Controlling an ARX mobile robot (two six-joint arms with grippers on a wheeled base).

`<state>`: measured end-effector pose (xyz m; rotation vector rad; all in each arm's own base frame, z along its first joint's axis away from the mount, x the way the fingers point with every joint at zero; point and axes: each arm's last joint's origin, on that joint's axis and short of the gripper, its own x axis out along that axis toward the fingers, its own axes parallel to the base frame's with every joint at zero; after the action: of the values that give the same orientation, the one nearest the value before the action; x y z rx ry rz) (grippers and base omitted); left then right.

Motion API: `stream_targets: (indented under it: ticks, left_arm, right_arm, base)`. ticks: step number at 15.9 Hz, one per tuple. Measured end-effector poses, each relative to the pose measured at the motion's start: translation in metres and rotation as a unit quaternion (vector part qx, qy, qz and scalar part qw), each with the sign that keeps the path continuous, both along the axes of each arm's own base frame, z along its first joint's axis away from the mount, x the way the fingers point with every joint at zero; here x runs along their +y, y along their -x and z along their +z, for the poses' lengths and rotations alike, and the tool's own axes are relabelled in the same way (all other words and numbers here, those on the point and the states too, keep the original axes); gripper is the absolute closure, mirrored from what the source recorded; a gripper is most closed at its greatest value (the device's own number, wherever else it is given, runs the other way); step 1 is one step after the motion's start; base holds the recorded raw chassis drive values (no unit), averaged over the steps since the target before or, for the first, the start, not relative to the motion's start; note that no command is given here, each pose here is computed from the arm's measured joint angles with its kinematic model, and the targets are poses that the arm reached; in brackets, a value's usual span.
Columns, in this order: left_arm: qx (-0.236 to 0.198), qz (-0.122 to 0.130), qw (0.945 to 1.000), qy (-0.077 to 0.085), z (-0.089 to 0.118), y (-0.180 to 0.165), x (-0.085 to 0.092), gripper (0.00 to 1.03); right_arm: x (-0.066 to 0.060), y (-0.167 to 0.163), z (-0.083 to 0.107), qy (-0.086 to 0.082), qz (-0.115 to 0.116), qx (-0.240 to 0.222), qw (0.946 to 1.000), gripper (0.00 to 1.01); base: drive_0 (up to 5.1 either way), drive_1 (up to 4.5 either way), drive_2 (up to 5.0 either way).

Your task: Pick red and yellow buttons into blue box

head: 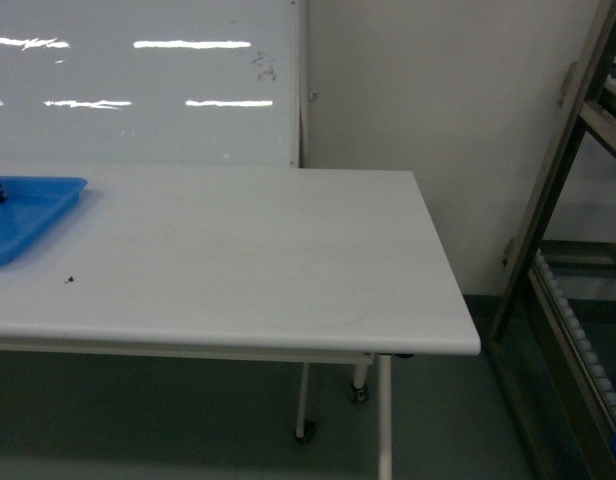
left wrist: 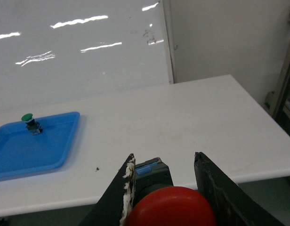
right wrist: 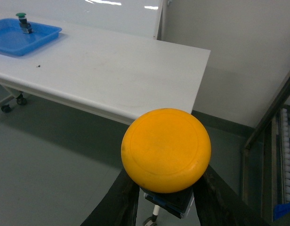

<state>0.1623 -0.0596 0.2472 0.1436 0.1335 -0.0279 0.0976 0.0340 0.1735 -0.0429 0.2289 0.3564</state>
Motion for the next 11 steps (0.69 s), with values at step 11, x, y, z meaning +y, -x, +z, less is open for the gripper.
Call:
stream_targets:
  ticks: [11]
  left_arm:
    - [0.000, 0.001, 1.0000, 0.000, 0.0001, 0.0000, 0.0002, 0.72]
  right_arm:
    - [-0.0001, 0.0000, -0.0004, 0.001, -0.001, 0.001, 1.0000, 0.76]
  base:
    - [5.0, -3.35, -1.3]
